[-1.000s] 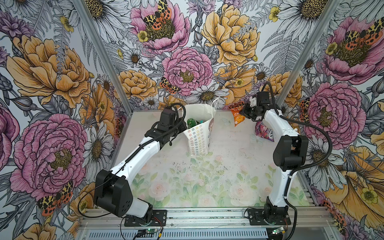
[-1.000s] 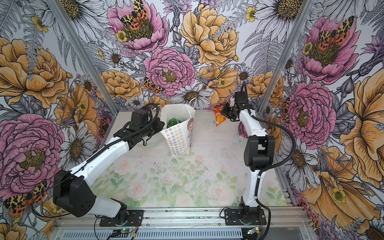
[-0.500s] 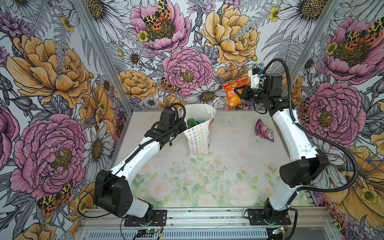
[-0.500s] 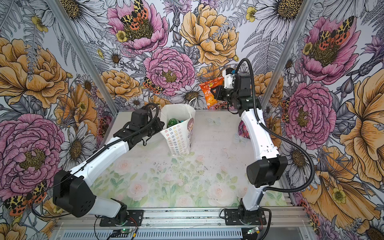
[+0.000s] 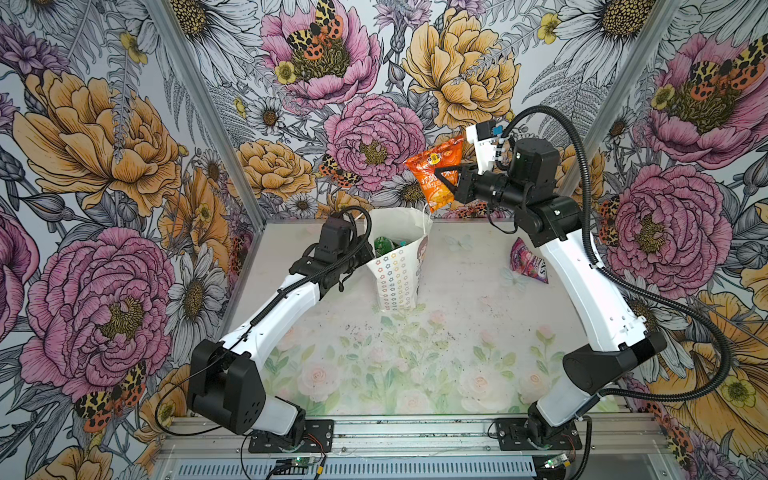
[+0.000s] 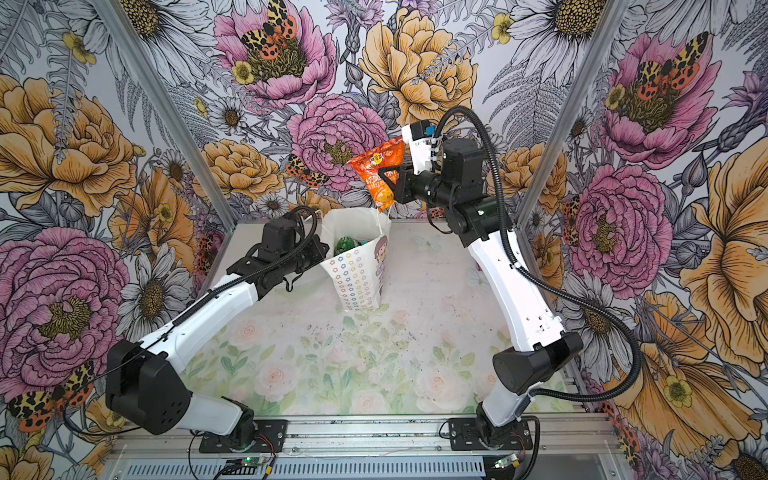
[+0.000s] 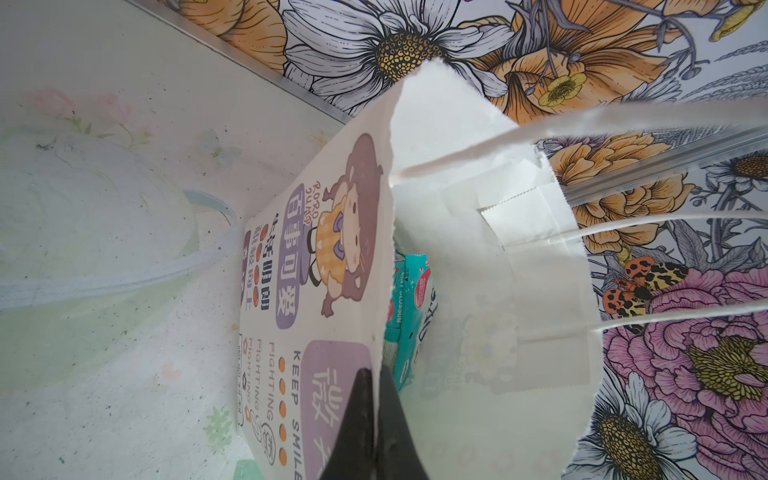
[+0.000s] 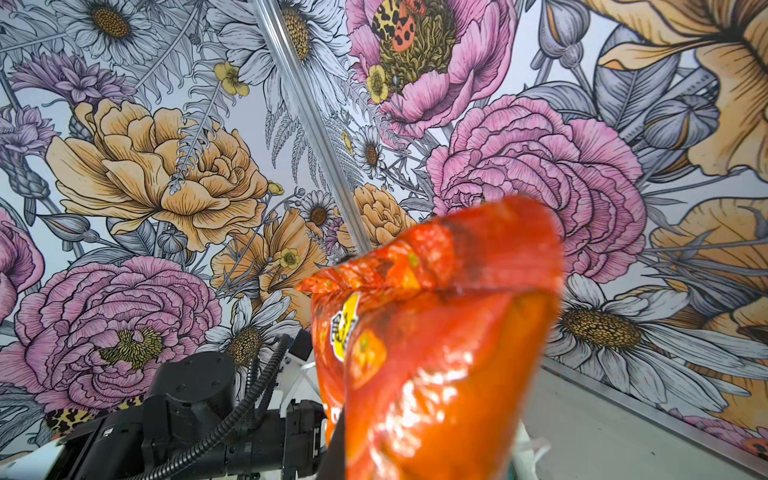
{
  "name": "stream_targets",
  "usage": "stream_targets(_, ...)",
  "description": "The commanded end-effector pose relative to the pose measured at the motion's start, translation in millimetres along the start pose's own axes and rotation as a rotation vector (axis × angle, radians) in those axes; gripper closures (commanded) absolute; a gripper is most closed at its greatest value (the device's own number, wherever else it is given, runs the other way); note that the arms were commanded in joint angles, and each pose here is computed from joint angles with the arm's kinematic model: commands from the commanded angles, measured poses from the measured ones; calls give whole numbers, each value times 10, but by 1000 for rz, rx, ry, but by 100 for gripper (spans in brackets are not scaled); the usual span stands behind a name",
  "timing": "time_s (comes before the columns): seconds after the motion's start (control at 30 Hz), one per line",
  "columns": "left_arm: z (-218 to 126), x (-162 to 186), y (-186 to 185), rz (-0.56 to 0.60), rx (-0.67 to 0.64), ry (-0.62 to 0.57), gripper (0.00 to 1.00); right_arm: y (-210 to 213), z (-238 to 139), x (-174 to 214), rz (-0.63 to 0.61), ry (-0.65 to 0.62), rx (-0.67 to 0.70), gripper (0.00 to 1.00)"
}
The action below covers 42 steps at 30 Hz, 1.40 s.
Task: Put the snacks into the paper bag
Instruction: 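Lift the orange packet with the right gripper and carry it over the bag, then lower the orange packet into the bag and open the right gripper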
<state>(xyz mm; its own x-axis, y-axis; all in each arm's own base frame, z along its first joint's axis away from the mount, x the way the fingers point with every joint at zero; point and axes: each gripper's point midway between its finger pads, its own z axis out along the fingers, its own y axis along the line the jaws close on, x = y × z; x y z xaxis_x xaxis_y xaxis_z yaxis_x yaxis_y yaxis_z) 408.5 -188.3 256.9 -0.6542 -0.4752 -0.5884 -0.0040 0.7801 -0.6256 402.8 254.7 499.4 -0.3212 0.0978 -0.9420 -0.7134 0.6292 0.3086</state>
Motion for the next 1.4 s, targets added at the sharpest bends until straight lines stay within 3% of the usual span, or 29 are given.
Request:
stream_targets(0.0,-170,-191,-172,-10,60,-75,100,52,175,13,-22,0,-28,100)
stream_targets(0.4,-180,-191,-163,-9,58,-77,100,19,632,392,19,93,-65,100)
stream_targets(0.83,-178,-189,-138,-12,54,-75,100,-220,1106,956,41,224,-12,100)
stream_targets(1.37,-163,-198,-121,-19,57,-76,100,-282,1148,1488,-25,415,90,100)
